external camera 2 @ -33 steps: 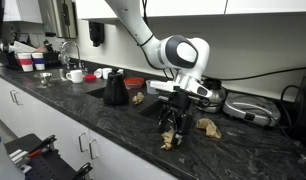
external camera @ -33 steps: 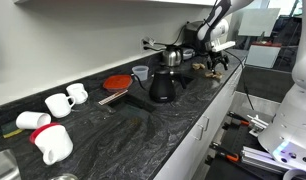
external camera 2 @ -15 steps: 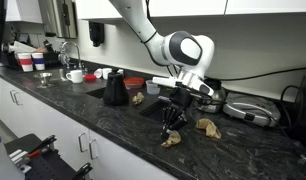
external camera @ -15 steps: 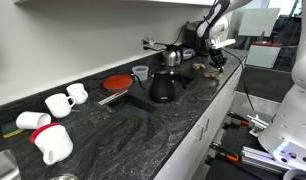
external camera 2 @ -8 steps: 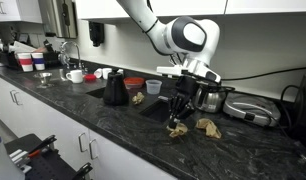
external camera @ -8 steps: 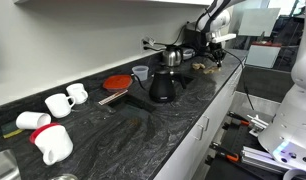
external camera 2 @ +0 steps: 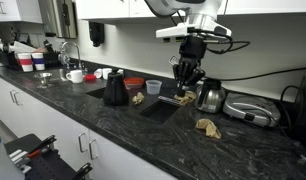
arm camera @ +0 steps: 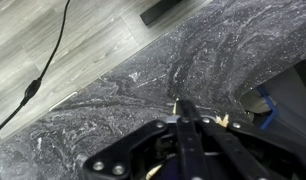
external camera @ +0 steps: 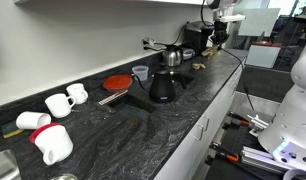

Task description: Take a pice of paper and throw it down the left shoot

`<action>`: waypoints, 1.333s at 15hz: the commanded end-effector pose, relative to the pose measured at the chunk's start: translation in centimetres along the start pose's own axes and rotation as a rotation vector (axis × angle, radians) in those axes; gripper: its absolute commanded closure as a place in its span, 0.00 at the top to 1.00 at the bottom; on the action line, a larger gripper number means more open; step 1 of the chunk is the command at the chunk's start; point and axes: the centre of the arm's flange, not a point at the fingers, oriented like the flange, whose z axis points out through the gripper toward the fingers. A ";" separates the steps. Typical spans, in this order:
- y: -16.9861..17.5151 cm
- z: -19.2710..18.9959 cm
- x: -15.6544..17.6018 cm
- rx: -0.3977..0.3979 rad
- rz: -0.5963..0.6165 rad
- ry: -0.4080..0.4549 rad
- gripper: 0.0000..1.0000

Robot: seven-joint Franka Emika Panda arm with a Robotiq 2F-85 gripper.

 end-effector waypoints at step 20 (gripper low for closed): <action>-17.8 -6.7 -9.3 0.007 -0.288 0.117 0.01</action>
